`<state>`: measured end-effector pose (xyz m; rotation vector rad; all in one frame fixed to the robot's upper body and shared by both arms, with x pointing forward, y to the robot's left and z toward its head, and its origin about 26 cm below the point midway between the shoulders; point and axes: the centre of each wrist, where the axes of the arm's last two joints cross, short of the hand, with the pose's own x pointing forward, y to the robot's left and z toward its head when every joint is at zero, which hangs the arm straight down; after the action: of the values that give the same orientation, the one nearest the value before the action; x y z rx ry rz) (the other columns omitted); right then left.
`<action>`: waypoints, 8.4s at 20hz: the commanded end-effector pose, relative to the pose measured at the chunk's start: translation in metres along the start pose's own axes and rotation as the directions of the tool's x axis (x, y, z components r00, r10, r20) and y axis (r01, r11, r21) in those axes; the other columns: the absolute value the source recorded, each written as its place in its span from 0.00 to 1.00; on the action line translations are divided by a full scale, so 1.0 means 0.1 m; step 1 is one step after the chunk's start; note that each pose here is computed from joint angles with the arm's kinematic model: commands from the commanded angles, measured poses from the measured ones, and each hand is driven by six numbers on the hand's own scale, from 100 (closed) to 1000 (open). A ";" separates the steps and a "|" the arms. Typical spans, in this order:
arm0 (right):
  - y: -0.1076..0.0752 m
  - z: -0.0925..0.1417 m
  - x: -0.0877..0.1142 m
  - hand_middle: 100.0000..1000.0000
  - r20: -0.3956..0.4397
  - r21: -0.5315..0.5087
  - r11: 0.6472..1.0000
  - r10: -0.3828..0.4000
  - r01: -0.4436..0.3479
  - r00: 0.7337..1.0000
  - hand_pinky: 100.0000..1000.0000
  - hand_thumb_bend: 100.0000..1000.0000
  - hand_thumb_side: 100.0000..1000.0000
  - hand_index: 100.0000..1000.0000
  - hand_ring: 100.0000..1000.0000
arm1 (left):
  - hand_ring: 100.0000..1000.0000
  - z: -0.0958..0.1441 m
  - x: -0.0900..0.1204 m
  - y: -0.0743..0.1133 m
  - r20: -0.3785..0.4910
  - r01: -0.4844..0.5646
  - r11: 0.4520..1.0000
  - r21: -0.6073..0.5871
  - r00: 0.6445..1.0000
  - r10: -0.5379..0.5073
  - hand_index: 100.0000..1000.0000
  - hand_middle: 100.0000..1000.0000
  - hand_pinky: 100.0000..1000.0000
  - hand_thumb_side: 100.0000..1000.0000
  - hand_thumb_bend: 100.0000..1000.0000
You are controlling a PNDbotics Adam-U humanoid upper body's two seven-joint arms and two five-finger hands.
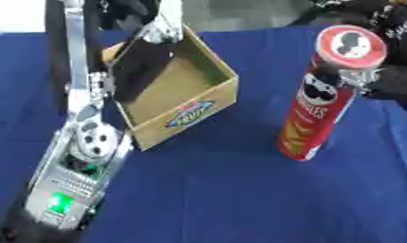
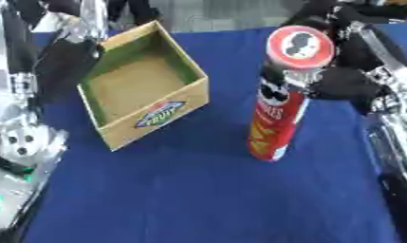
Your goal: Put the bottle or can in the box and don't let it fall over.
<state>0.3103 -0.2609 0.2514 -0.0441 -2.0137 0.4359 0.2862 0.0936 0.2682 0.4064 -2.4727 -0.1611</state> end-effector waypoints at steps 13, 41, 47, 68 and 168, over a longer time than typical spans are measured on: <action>-0.04 0.01 0.08 1.00 0.022 -0.002 0.999 0.036 -0.036 0.999 1.00 0.65 0.02 1.00 1.00 | 0.37 -0.02 0.06 0.02 0.021 -0.019 1.000 0.008 1.000 0.019 0.67 0.57 0.50 0.24 0.11; -0.03 0.07 -0.01 1.00 -0.042 0.022 0.995 0.098 -0.097 0.994 1.00 0.50 0.10 1.00 1.00 | 0.37 0.04 0.02 0.02 -0.015 -0.010 1.000 -0.016 1.000 0.010 0.67 0.57 0.50 0.26 0.08; -0.02 0.10 -0.06 1.00 -0.069 0.033 0.995 0.098 -0.096 0.993 1.00 0.44 0.13 1.00 1.00 | 0.36 0.06 0.01 0.01 -0.032 -0.006 1.000 -0.027 0.999 0.005 0.66 0.57 0.50 0.27 0.08; 0.03 0.13 -0.11 0.89 -0.102 0.053 0.997 0.063 -0.058 0.993 1.00 0.41 0.11 0.91 1.00 | 0.35 0.12 -0.05 0.02 -0.077 0.003 0.999 -0.035 0.997 -0.006 0.66 0.56 0.50 0.28 0.06; 0.97 -1.76 0.15 0.73 0.045 0.137 0.970 -0.209 0.202 0.977 1.00 0.00 0.25 0.77 0.93 | 0.51 0.27 -0.89 1.27 -0.161 0.081 0.808 0.584 0.987 0.017 0.72 0.63 0.65 0.55 0.25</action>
<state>0.4434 -0.1205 0.2962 0.2575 -1.9821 0.4218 0.3086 0.2424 0.2159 0.6982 -2.2771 0.6209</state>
